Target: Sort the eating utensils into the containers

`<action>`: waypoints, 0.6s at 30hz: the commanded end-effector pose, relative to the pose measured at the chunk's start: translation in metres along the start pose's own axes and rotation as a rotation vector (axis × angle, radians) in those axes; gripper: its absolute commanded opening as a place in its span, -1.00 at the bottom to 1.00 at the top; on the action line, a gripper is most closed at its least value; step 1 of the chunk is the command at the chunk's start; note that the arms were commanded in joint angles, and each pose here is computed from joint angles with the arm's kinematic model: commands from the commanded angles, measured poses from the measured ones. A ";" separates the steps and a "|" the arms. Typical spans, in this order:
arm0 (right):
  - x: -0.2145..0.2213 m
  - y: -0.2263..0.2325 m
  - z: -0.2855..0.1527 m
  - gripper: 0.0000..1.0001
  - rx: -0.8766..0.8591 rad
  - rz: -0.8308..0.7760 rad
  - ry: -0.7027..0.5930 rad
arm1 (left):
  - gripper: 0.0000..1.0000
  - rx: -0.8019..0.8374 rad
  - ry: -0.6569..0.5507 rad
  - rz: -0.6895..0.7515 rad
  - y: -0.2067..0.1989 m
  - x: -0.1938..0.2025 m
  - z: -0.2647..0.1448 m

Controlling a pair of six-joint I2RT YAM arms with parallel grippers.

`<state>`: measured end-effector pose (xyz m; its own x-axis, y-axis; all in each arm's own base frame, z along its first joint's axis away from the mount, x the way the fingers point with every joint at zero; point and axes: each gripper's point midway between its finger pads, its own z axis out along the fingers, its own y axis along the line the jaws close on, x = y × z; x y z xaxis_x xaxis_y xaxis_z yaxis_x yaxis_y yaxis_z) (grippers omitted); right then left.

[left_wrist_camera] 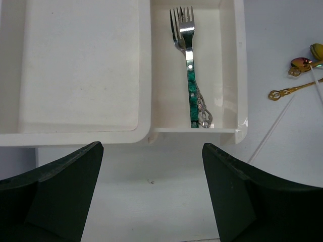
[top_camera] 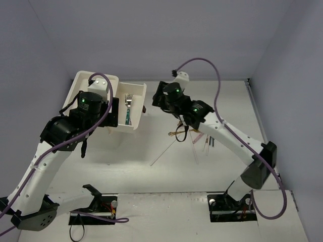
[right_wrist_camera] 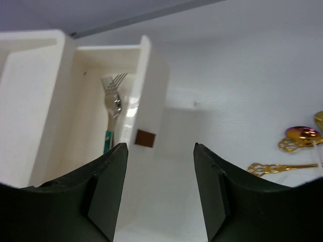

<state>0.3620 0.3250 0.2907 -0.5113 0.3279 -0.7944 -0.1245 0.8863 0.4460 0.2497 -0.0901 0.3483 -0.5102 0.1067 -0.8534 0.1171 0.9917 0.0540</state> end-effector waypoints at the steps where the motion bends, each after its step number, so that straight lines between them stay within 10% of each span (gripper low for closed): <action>1: -0.012 -0.107 -0.019 0.02 0.248 0.065 -0.092 | 0.54 0.006 -0.035 -0.010 -0.002 -0.013 0.002; 18: 0.048 -0.276 -0.004 -0.11 0.515 0.104 0.126 | 0.54 0.030 0.017 0.007 -0.011 0.000 0.013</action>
<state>0.3426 0.0906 0.1201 -0.5704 0.4921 -0.6576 0.4506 0.8569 0.2504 0.2549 -0.1002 0.3365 -0.5448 0.1263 -0.8290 0.1461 0.9878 0.0545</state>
